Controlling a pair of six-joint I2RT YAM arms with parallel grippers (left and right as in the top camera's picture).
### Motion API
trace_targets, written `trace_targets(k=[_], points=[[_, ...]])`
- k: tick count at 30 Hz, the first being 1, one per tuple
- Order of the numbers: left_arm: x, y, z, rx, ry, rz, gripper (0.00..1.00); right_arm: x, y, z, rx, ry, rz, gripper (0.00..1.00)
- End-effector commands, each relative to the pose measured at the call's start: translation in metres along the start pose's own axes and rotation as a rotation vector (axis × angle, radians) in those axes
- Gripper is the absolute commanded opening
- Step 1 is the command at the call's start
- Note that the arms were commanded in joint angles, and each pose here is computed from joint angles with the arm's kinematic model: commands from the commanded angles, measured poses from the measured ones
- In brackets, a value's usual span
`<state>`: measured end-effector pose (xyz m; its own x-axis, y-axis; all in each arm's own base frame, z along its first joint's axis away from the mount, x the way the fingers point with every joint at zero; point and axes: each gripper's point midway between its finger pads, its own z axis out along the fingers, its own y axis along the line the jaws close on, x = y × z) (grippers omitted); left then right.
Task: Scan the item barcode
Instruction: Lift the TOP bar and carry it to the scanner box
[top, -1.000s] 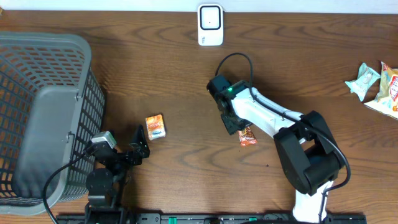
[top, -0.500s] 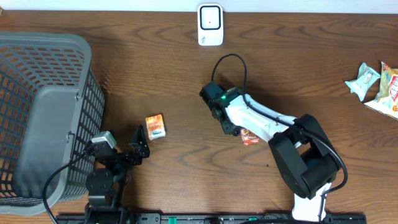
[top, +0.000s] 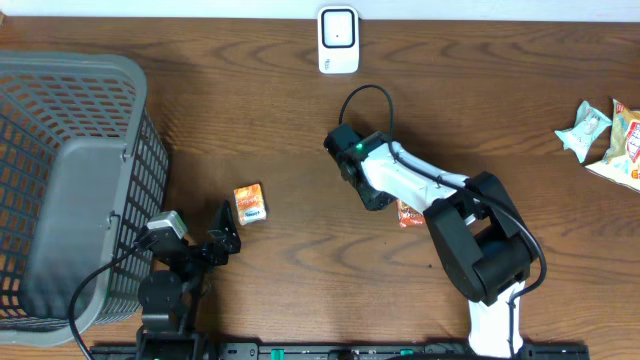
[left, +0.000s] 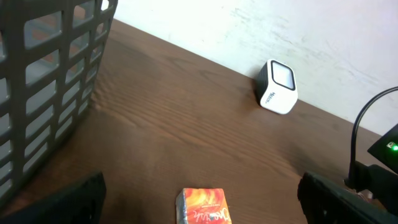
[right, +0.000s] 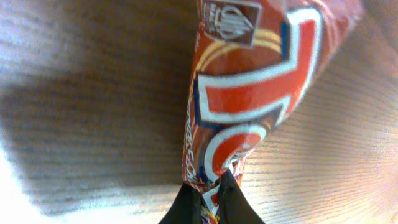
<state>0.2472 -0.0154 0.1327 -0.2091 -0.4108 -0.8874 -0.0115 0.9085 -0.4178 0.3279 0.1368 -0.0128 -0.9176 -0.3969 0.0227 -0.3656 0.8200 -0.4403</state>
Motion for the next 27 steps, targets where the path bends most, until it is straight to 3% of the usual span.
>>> trace_targets(k=[1,4,6,14,21,27], points=[[0.015,0.006,0.001,-0.016,0.046,-0.012,0.98,0.072,0.105,0.013,-0.631,0.327,-0.176,0.01],[0.015,0.006,0.001,-0.016,0.046,-0.012,0.98,0.048,0.12,-0.062,-1.001,0.15,-0.324,0.01],[0.015,0.006,0.001,-0.016,0.046,-0.013,0.98,0.037,0.115,-0.099,-1.154,0.042,-0.358,0.01],[0.015,0.006,0.001,-0.016,0.046,-0.012,0.98,0.033,0.104,-0.197,-1.753,-0.331,-0.44,0.01],[0.015,0.006,0.001,-0.016,0.046,-0.012,0.98,0.033,0.101,-0.243,-1.93,-0.72,-0.542,0.01],[0.015,0.006,0.001,-0.016,0.047,-0.012,0.98,0.045,0.116,-0.252,-1.946,-0.694,-0.6,0.01]])
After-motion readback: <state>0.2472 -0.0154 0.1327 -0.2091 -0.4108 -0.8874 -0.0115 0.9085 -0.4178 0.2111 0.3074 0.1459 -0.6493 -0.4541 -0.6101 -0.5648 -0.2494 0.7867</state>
